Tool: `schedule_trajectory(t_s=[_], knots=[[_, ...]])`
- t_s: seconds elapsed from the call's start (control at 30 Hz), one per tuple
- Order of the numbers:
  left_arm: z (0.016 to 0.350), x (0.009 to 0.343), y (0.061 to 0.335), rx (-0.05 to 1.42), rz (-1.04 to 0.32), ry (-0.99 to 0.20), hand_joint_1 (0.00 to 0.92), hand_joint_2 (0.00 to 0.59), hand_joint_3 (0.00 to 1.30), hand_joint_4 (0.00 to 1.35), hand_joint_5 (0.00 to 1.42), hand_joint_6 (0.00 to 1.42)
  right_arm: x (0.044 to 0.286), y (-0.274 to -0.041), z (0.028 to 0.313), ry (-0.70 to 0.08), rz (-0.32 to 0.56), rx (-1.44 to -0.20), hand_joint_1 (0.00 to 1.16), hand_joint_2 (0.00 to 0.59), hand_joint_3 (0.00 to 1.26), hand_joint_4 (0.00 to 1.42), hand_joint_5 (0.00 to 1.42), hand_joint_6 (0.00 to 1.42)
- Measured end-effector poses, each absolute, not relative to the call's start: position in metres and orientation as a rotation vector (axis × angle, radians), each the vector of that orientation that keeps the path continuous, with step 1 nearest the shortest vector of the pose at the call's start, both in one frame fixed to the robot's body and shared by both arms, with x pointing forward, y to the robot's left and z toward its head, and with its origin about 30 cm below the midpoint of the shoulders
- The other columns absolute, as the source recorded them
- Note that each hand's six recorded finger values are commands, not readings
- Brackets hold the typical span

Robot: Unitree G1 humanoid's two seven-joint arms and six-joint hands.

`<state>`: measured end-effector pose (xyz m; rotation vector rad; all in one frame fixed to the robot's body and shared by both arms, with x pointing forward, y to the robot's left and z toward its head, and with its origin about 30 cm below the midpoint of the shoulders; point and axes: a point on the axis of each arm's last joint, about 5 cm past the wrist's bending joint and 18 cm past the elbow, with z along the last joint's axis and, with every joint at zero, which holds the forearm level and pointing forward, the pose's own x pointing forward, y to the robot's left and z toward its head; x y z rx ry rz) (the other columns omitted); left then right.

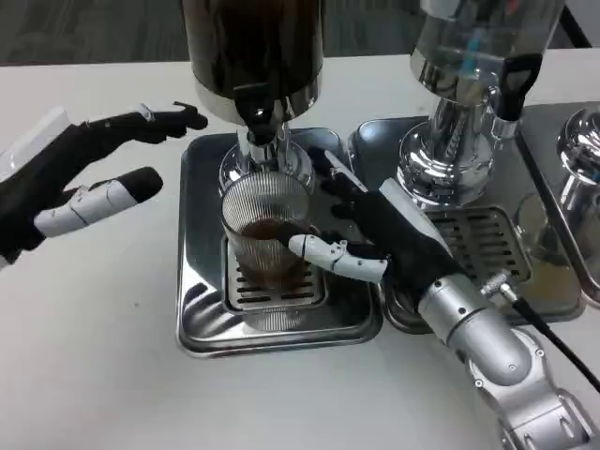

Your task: Grasp the cup under the faucet to collect the drink, then remove the cup.

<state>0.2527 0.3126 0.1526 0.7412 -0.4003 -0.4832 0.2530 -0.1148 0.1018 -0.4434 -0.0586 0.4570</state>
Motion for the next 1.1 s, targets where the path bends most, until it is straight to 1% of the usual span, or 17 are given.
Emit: schedule_trajectory(t_s=[0.37,0.5,0.73,1.0,1.1], knots=[[0.1478,0.2486,0.3140,0.736,-0.484,-0.376,0.000,0.116,0.35,0.20,0.24,0.23,0.2575,-0.1126,0.1030,-0.053,0.492,-0.461,0.53,0.224,0.00,0.00,0.00,0.05],[0.1468,0.2477,0.3144,0.734,-0.484,-0.370,0.000,0.117,0.36,0.21,0.24,0.23,0.2577,-0.1127,0.1028,-0.051,0.495,-0.462,0.53,0.221,0.00,0.00,0.00,0.05],[0.1462,0.2462,0.3155,0.737,-0.484,-0.365,0.000,0.118,0.37,0.21,0.25,0.23,0.2583,-0.1126,0.1021,-0.043,0.506,-0.466,0.48,0.219,0.00,0.00,0.00,0.05],[0.1445,0.2448,0.3163,0.733,-0.483,-0.351,0.000,0.118,0.37,0.22,0.25,0.23,0.2581,-0.1120,0.1017,-0.042,0.514,-0.484,0.47,0.219,0.00,0.00,0.00,0.04],[0.1443,0.2447,0.3164,0.732,-0.483,-0.350,0.000,0.119,0.37,0.22,0.25,0.23,0.2583,-0.1117,0.1020,-0.044,0.515,-0.486,0.43,0.213,0.00,0.00,0.00,0.03]])
